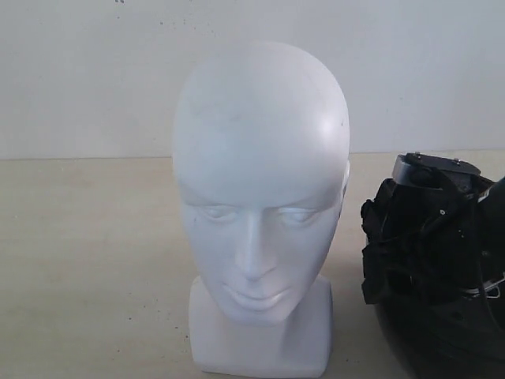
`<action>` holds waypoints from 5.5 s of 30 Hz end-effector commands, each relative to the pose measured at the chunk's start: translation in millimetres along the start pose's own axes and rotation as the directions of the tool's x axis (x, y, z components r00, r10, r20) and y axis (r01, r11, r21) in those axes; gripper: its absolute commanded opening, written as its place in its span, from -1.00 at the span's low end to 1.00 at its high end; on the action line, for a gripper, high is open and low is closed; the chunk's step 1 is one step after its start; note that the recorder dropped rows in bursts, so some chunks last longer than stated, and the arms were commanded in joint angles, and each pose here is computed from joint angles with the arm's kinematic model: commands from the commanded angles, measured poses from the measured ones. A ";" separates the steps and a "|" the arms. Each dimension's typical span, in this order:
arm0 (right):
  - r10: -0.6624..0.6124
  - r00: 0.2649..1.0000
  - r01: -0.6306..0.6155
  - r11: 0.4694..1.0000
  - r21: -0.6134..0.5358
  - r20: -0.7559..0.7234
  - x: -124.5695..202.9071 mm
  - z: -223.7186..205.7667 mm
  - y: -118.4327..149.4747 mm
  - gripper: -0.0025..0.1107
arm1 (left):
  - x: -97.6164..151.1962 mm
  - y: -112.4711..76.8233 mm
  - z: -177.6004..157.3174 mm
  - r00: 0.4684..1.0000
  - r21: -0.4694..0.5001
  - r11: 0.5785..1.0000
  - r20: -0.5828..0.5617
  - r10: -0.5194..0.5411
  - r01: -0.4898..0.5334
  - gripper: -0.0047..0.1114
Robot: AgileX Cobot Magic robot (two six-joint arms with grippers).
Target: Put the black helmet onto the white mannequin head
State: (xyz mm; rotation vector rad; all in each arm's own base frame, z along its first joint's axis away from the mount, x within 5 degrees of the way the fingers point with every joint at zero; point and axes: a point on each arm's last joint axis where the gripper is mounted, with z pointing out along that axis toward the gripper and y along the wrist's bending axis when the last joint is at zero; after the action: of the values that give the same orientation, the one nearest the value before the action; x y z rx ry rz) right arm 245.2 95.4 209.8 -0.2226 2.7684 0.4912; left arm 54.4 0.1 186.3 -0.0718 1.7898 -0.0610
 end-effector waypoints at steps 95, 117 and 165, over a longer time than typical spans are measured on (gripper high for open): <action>-0.228 0.964 0.259 0.925 0.279 -0.138 -8.2 -4.9 13.5 0.15 | 0.8 0.0 0.1 1.000 0.001 1.000 0.000 -0.002 0.002 -0.84; -0.201 0.964 0.261 0.851 0.456 -0.177 -9.8 -7.7 -3.5 0.11 | 0.8 0.0 0.1 1.000 0.001 1.000 0.000 -0.002 0.002 -0.84; -0.252 0.968 0.240 0.943 0.229 0.020 -23.6 -40.7 30.8 -0.96 | 0.8 0.0 0.1 1.000 0.001 1.000 0.000 -0.002 0.002 -0.84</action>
State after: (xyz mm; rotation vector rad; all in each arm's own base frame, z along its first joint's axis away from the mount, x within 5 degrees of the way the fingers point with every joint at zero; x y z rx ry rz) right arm 249.7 114.5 236.3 -0.4869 2.7769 0.1194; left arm 54.4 0.1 186.3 -0.0718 1.7898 -0.0610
